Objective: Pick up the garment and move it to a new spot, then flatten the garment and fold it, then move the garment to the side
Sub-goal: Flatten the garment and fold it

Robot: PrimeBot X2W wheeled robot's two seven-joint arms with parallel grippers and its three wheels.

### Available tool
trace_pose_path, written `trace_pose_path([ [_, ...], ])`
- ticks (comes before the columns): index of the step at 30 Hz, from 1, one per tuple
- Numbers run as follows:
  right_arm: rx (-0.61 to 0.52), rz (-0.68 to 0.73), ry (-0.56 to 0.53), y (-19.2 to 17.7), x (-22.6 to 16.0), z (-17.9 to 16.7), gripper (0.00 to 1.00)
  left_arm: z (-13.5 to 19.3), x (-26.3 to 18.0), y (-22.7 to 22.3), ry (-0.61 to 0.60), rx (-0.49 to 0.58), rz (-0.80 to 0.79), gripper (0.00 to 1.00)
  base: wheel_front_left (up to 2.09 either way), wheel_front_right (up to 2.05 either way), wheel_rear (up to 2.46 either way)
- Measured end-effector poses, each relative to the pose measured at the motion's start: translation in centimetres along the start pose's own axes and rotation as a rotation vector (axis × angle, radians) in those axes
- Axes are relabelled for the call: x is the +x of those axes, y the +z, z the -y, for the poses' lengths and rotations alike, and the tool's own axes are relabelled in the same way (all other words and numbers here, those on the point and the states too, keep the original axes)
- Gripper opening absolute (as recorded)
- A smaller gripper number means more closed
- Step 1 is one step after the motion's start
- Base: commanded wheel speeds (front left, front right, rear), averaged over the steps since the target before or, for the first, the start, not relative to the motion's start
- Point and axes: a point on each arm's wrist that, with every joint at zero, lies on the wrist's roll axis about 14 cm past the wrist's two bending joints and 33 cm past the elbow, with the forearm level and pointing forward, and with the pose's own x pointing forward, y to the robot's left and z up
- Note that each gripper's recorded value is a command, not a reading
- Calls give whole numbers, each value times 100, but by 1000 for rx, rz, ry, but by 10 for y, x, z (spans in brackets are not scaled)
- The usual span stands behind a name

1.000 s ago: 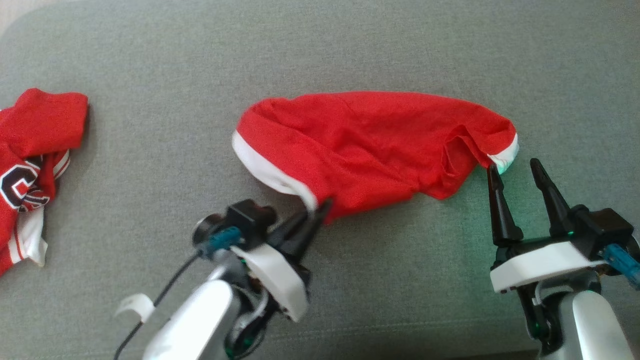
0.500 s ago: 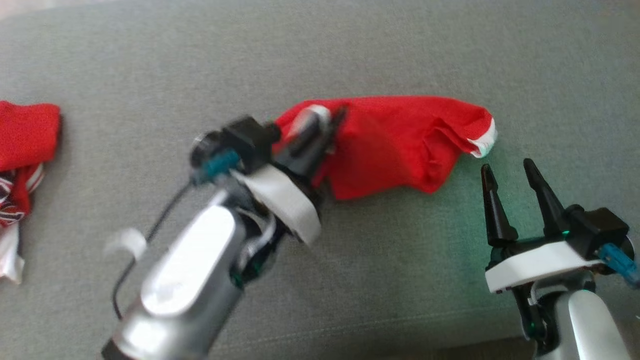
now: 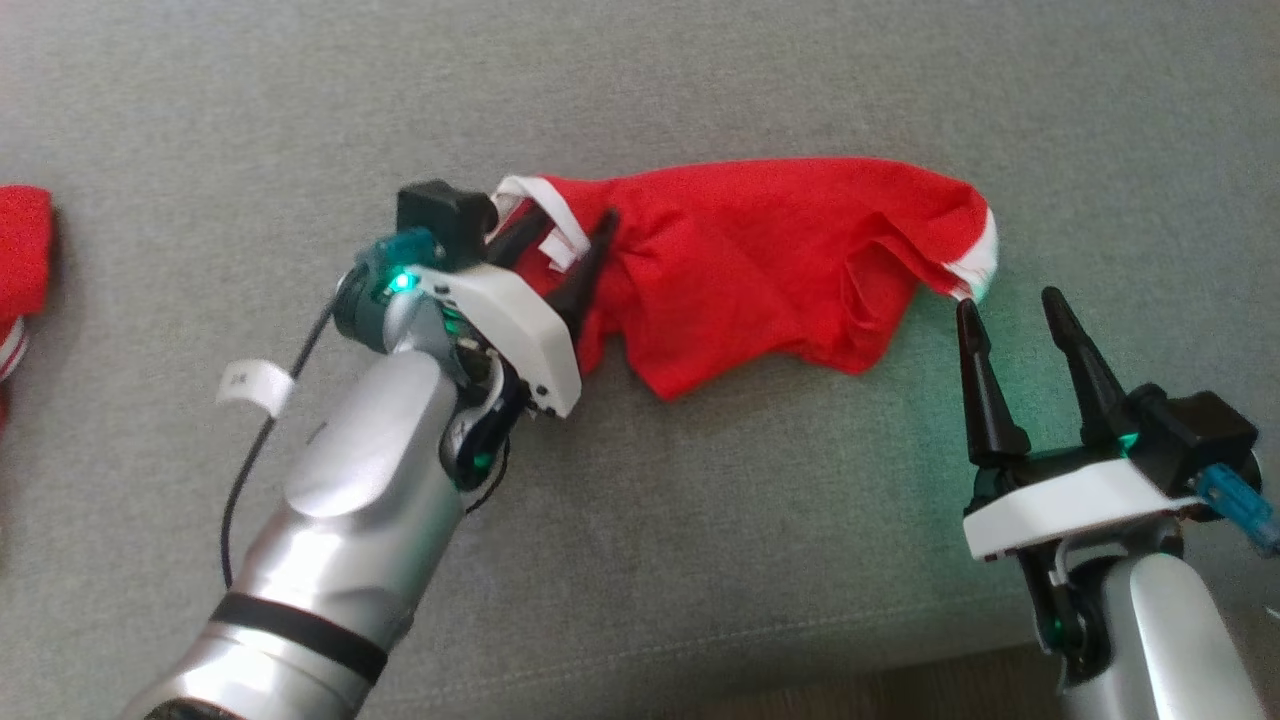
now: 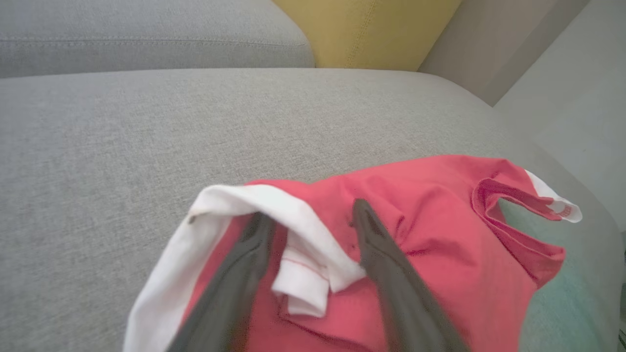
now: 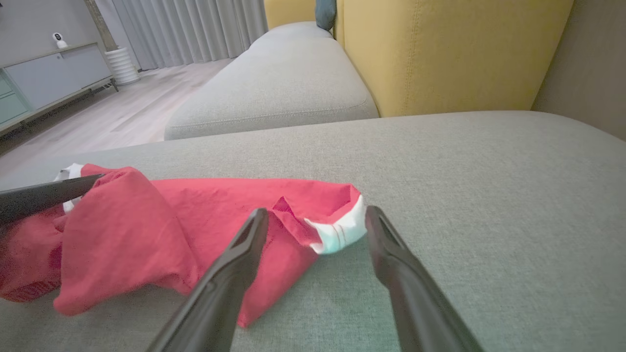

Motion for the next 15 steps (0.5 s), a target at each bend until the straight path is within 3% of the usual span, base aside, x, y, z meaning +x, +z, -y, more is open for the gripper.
trace_pose_path([
  [9, -27, 64, 35, 22, 3, -11, 100, 13, -33, -2, 5, 108, 83, 100, 0, 0, 0],
  [15, -39, 103, 70, 38, 2, -24, 100, -2, -80, 2, 119, 142, 167, 100, 0, 0, 0],
])
